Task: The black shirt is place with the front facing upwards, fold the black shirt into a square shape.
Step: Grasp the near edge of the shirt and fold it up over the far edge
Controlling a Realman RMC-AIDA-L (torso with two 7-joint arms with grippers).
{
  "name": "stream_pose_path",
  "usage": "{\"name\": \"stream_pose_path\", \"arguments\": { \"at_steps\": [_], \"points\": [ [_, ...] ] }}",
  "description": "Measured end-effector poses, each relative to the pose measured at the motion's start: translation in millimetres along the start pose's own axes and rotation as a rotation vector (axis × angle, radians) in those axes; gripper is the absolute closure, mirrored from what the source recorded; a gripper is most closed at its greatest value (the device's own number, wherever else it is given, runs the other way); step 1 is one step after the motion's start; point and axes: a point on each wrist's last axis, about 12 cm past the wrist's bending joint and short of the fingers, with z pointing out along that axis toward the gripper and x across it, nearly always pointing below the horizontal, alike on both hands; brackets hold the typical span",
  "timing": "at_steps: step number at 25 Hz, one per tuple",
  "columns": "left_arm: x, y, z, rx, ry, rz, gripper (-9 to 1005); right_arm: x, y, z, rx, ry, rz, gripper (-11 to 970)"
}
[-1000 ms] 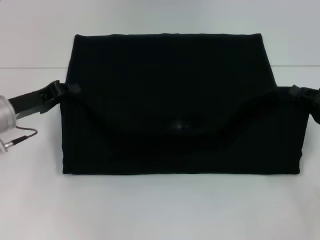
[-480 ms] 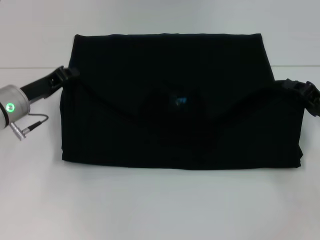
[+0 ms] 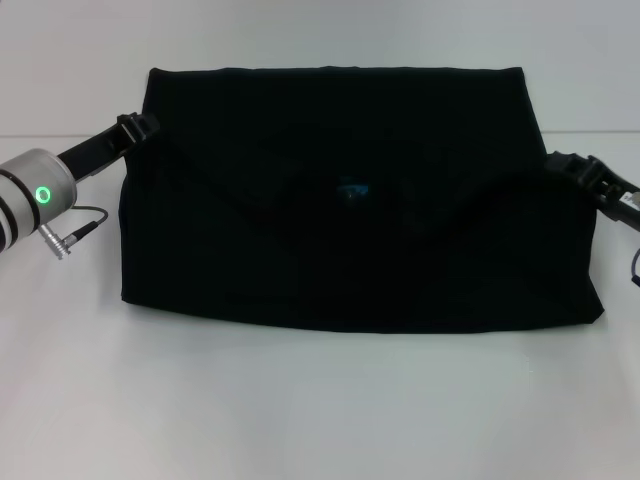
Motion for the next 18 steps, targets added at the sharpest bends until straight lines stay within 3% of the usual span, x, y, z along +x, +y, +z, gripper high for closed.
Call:
{"name": "stream_pose_path", "arguments": {
  "at_steps": [12,18],
  "points": [
    [17,-4.7,9,-0.047,0.005,0.054,982,8,2.1,13,0.061,0.073,-0.126,792],
    [27,-2.6,7,-0.036,0.001,0.030,855,10,-0.8,10,0.063,0.080,-0.153,783]
  ]
}}
